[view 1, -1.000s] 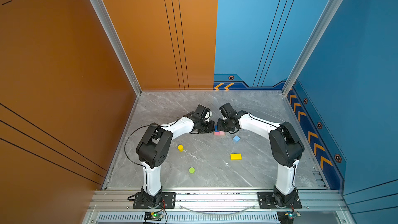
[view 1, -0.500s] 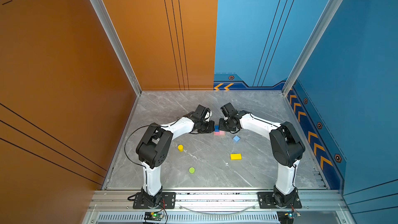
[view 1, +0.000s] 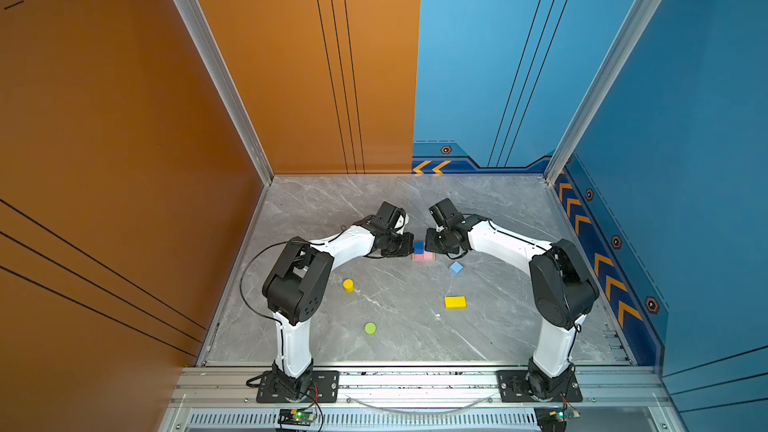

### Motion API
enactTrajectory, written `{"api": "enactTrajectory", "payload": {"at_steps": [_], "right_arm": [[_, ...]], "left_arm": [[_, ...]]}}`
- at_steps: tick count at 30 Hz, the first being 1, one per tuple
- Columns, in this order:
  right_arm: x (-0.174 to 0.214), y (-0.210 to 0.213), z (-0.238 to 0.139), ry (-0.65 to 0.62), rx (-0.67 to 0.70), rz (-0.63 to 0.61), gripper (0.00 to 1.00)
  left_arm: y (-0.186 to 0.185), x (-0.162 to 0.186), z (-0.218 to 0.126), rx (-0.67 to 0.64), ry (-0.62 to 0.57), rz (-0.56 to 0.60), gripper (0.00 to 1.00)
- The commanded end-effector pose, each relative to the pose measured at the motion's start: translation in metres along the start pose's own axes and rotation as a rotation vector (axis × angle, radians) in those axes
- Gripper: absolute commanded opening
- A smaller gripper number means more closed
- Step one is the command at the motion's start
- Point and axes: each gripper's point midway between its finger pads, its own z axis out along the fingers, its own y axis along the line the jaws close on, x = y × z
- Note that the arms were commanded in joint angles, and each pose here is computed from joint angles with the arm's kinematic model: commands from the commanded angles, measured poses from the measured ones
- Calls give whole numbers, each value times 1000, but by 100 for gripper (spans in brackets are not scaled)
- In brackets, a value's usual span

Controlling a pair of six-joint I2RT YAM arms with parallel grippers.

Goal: Build the wood block tower
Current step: 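Open both grippers and lift them away from the tower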

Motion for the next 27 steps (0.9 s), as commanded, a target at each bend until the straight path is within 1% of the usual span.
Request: {"api": "enactTrajectory", "payload": {"at_steps": [1,27], "right_arm": [[-3,-6,-8,-27,15,23,2],[-2,-9,-14,-41,14,29,2]], "left_arm": [[8,-6,4,-32,3,15,0],[10,-10,10,-40,6,13,0]]}}
